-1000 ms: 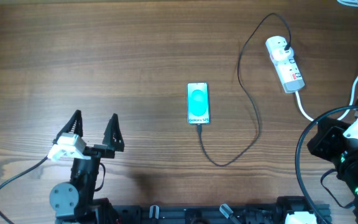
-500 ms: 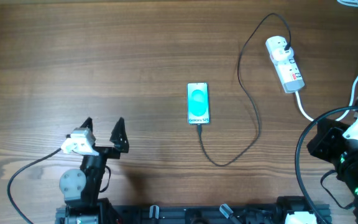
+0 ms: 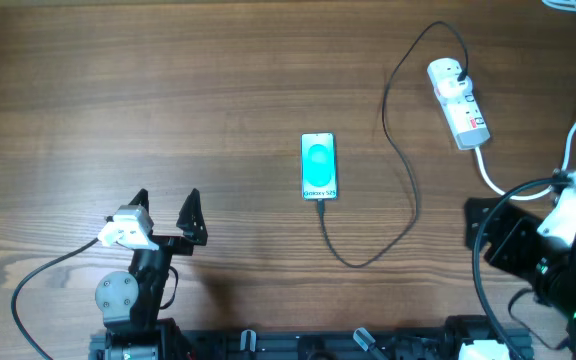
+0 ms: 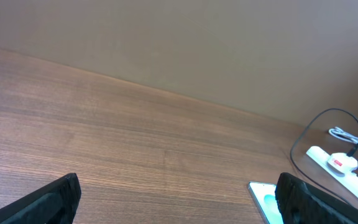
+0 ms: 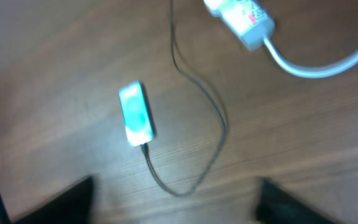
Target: Plug charger to phone and switch on socket
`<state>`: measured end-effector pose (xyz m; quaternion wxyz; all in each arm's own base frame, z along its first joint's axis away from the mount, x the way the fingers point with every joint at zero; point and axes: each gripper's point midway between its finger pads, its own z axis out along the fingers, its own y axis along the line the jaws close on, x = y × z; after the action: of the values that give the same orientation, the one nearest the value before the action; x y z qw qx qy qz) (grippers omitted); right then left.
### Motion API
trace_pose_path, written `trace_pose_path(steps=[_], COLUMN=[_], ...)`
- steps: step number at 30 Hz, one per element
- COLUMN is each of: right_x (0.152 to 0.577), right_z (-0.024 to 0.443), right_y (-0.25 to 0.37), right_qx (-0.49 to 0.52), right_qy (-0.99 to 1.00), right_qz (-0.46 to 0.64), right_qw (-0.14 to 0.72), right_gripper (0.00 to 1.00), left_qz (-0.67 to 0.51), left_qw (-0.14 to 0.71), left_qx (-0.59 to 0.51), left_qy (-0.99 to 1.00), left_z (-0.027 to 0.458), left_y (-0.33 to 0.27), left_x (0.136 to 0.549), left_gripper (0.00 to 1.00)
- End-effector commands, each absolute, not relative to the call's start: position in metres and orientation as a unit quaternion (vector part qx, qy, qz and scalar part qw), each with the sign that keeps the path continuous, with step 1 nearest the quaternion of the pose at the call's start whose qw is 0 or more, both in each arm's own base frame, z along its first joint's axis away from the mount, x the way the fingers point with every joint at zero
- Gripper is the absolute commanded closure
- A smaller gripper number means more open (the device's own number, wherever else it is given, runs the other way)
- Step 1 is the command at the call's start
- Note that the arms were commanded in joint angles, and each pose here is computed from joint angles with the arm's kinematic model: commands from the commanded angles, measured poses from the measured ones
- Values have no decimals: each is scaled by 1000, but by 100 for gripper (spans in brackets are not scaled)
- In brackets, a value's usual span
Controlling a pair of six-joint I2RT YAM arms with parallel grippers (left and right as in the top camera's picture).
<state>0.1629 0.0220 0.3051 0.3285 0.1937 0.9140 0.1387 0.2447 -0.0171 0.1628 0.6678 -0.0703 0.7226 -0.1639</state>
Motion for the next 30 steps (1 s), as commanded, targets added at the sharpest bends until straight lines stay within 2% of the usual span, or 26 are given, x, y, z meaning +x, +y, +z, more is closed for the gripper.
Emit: trace_pose_path(steps=[1,5,11,14,17,22,27,30], right_x=[156,156,163,184,198,210,224,225], right_z=[304,304,308,320,320,290,298,287], right_y=[29,28,16,14,15,22,27,30], right_qx=[220,253,169,52,-11,-28,-42,-58], right_qy=[909,901,917,910,885,823,687,633], right_qz=[168,176,106,59,34,48,59,54], right_qw=[310,305,346,406,464,565,723,770], right_gripper=[0,0,0,0,0,0,0,0], left_qz=[-159,-159,-159,-159,-159,-159,-159,-159], left_qw=[667,667,667,667,667,667,667,667], left_qx=[-69,-69,-69,-69,-69,-69,-69,-69], left_qy=[724,724,724,724,724,725,724,724], left_z=[161,161,161,161,161,160,161,161], left_y=[-17,-17,-17,-17,-17,-17,-17,-17], left_x=[245,245,245,245,245,245,245,245], left_gripper=[0,0,0,0,0,0,0,0])
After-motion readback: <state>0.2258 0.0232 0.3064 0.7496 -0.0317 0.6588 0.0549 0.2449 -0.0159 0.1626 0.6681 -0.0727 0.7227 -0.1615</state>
